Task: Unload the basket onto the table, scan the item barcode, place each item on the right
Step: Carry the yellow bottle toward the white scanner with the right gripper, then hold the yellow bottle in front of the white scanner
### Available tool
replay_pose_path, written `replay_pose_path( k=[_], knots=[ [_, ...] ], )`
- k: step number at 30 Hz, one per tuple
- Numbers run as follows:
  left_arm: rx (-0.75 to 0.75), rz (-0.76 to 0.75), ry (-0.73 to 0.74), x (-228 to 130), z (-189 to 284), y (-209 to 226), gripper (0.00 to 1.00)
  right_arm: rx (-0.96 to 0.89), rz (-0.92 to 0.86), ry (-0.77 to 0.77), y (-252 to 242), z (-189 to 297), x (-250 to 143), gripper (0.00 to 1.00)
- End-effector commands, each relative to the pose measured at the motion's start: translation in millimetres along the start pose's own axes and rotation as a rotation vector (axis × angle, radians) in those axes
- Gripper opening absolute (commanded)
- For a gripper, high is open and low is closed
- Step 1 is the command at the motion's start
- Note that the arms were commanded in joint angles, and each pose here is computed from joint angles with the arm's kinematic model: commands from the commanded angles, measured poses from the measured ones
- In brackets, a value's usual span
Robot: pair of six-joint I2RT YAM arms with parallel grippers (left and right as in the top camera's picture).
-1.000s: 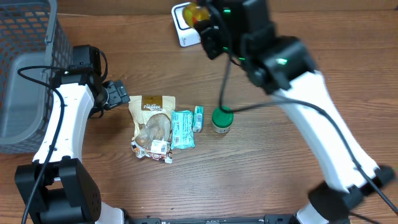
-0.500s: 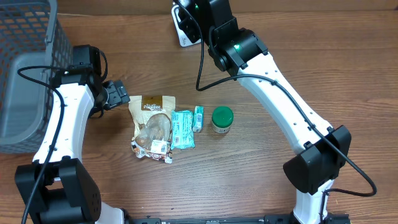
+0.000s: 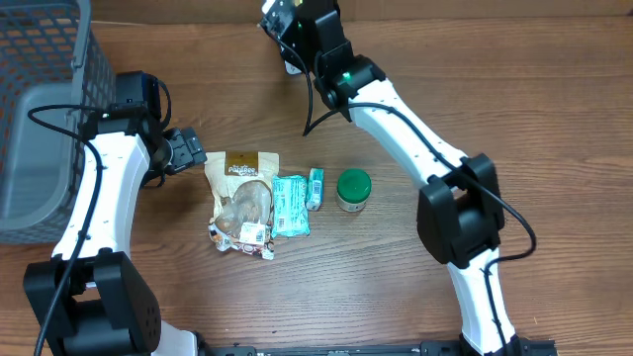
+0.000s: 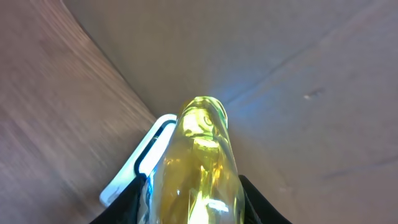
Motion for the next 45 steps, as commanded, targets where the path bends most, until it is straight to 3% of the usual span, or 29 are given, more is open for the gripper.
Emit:
replay_pose_path(
  k=[1, 20, 33, 40, 45],
  knots=[
    [-0.007, -0.020, -0.025, 0.8, 8.2, 0.4, 1.00, -0.067, 0.005, -0.093, -19.5, 9.8, 22.7, 0.04],
    [-0.008, -0.020, -0.025, 0.7, 8.2, 0.4, 1.00, -0.059, -0.022, -0.239, -43.5, -27.9, -7.9, 0.04],
    [-0.007, -0.020, -0.025, 0.8, 8.2, 0.4, 1.00, -0.018, -0.018, -0.199, -30.5, -41.7, -25.6, 0.04],
    [-0.007, -0.020, -0.025, 0.8, 8.2, 0.4, 1.00, -0.009, 0.172, -0.159, -16.1, -56.8, -45.3, 0.04],
    [-0.007, -0.020, -0.025, 0.8, 8.2, 0.4, 1.00, 0.000, 0.172, -0.147, -14.6, -57.0, -46.9, 0.04]
  ],
)
Point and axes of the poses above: each gripper's point midway between its finger pads, its own z axis back along the fingers, its own y axis along the line the jaws close on, x = y × z, the point moved 9 cm from there along z, back along the fingers, and after that the axes turned 6 degrees about -z, right-handed, at the moved point
